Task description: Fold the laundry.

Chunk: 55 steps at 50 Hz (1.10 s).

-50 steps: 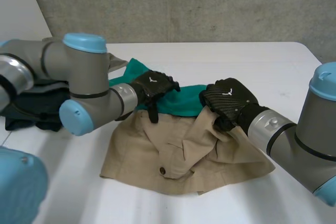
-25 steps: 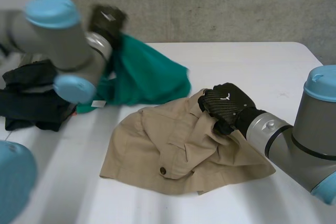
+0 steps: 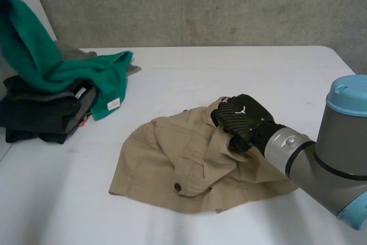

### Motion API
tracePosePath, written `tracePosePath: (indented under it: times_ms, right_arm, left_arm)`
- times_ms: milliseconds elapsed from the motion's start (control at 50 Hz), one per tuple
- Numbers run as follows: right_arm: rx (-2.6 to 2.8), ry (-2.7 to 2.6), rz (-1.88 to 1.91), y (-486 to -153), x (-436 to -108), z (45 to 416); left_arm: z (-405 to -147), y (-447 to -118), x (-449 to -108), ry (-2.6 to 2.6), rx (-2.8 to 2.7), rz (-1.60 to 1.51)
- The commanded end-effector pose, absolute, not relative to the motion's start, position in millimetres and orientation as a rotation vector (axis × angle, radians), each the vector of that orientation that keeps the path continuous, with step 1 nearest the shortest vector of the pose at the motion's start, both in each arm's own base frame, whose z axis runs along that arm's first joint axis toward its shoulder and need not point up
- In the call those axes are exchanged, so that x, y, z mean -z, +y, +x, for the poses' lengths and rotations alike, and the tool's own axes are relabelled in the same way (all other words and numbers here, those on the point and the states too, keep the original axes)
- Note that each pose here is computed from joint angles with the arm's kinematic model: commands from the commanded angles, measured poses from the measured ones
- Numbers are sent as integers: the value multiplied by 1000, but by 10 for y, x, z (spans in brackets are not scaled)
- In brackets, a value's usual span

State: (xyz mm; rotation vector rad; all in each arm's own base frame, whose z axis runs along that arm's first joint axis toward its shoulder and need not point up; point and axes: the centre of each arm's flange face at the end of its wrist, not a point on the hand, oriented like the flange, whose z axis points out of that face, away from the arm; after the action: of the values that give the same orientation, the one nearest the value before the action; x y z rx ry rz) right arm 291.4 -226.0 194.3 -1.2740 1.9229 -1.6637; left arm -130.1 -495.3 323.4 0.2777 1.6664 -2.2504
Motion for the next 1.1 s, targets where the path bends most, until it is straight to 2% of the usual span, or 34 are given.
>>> tracePosePath:
  times_ms: [20,100,240,300,360,500,620,720,800,880,980,1100]
  right_arm:
    - [1663,1923,-1269,-2262,-1946,2912]
    - [1676,1915,-1264,-2267,-1982,2918]
    - [1730,1860,-1250,-2230,-2165,2967]
    - [1765,1822,-1242,-2204,-2288,2993]
    - [1825,1757,-1215,-2174,-2499,3024]
    - [1923,1599,-1103,-2081,-2998,3102]
    - [1898,1576,-1053,-2014,-3071,3148]
    - [1885,1598,-1035,-2034,-3043,3140]
    - [1889,1649,-1023,-2102,-2967,3104]
    - [1936,1723,-993,-2285,-2904,3013]
    - [2033,1745,-919,-2588,-2934,2901]
    - [2148,1596,-818,-2892,-2898,3012]
  left_arm:
    - [-1408,-5034,-2444,1875,2093,395]
    - [-1478,-4954,-2190,1945,1976,496]
    - [-1609,-4573,-2465,1995,1941,590]
    - [-1750,-4256,-2578,2063,1960,675]
    - [-1998,-3880,-2523,2166,1971,853]
    - [-2604,-3019,-2044,2419,1919,1336]
    - [-2985,-2702,-1696,2499,1866,1533]
    - [-3159,-2493,-1594,2532,1806,1624]
    - [-3173,-2619,-1784,2459,1890,1506]
    - [-2960,-2783,-2112,2441,1925,1163]
    - [-2827,-2543,-2714,2388,2090,1040]
    - [-2815,-2222,-3119,2343,2271,1030]
